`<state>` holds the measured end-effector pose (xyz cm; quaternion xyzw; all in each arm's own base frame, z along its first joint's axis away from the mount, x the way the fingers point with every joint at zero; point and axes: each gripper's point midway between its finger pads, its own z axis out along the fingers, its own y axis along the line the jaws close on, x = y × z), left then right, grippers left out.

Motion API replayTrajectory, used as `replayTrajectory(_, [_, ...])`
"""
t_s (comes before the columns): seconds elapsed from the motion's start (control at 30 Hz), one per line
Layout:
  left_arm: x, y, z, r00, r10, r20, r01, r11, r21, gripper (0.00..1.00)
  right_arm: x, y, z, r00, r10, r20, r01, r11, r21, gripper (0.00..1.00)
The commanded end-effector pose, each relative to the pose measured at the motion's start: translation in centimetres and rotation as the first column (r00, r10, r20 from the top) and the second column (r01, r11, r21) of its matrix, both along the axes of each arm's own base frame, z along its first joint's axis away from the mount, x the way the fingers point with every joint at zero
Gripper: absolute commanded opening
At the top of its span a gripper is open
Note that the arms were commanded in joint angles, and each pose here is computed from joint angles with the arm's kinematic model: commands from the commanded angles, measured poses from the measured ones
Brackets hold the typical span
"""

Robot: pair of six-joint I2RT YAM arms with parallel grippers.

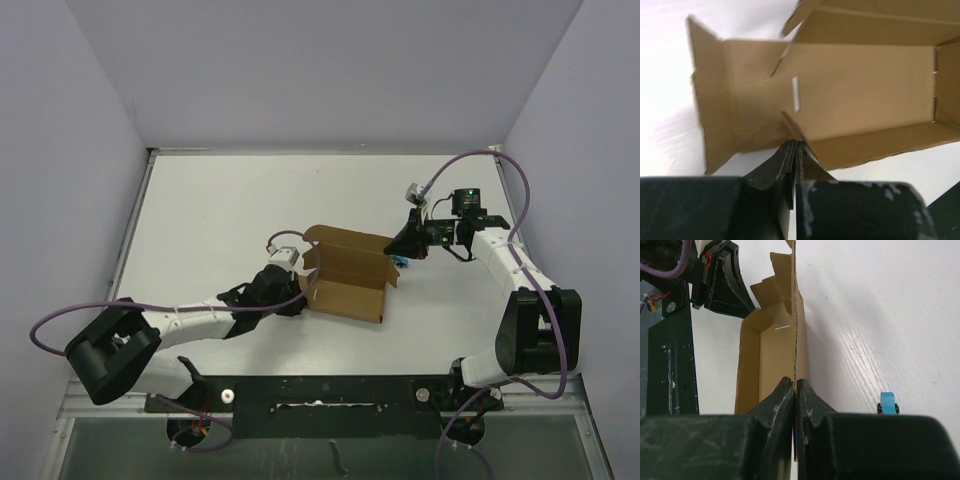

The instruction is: Fold the paper box

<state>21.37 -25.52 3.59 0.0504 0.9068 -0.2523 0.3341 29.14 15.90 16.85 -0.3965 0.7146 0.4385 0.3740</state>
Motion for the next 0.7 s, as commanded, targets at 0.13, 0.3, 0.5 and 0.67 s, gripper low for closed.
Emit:
replayTrajectory(0.13, [2.5,-5.4,4.3,0.976,-0.123,0.179,0.146,0.982,-0.123,0.00,-0.2,0.2,1.2,0.999,0.016,0.040,-0.018,0.999,0.027,0.00])
replayTrajectory(0.3, [2.7,-3.5,5.2,0.971,-0.099,0.218,0.118,0.990,-0.075,0.01,0.0,0.0,1.1,0.999,0.007,0.044,-0.008,1.000,0.017,0.00])
replayTrajectory(0.5, [3.7,0.9,8.9,0.964,0.018,0.265,0.012,0.994,-0.108,0.21,0.0,-0.1,1.1,0.999,0.007,0.046,-0.008,1.000,0.014,0.00])
replayTrajectory(0.67, [5.0,1.8,12.1,0.956,0.034,0.290,0.025,0.980,-0.198,0.19,0.0,0.0,1.1,0.999,0.009,0.046,-0.010,1.000,0.016,0.00])
